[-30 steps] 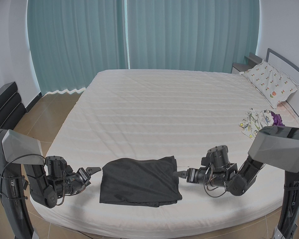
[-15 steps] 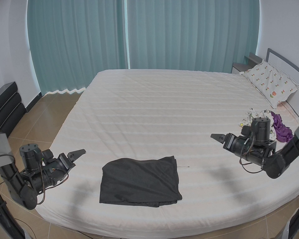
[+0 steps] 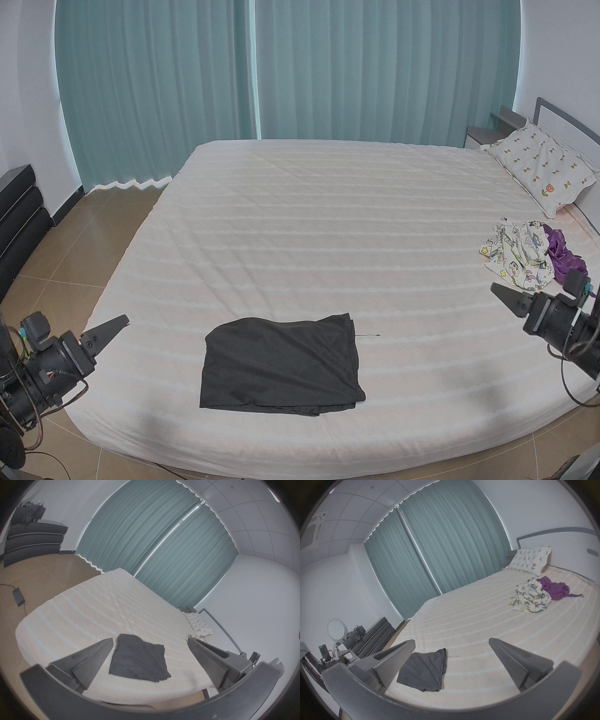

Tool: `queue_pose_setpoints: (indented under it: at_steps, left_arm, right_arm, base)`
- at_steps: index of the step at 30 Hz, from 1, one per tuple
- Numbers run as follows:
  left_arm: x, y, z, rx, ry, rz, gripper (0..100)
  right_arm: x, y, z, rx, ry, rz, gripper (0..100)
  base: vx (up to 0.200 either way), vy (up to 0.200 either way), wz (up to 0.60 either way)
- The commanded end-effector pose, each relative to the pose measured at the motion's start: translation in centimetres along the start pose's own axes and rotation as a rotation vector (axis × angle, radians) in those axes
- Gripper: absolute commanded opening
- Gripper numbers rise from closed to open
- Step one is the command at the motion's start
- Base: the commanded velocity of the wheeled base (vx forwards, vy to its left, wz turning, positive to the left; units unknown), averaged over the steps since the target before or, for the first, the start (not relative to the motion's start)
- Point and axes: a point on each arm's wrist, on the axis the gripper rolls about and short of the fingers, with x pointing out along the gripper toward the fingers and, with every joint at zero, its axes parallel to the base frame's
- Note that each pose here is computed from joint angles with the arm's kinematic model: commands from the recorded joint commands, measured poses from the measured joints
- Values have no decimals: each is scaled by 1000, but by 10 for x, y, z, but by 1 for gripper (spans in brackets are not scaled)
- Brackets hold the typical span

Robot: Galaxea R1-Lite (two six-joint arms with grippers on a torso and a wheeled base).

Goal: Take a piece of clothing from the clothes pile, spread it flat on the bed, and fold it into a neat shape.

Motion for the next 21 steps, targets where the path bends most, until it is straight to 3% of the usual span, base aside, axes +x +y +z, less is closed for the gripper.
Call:
queue_pose_setpoints:
  at_steps: [1,11,18,21]
  left_arm:
    - [-92,-25,-23,124,-74,-70,100]
    - [-108,-17,-47,151,-74,-114,100]
    - [-123,-8,-66,232,-96,-114,100]
    - [-131,-3,-77,275,-99,-111,100]
  right_arm:
    - [-112,-19,-40,-27,-154,-43,100]
    - [-171,-38,-95,-117,-176,-115,100]
    - [-178,-38,-102,-125,-221,-136,100]
    - [-183,-36,-106,-200,-275,-91,100]
  base:
    - [0,0,0]
    - [0,0,0]
    - [0,0,0]
    - [0,0,0]
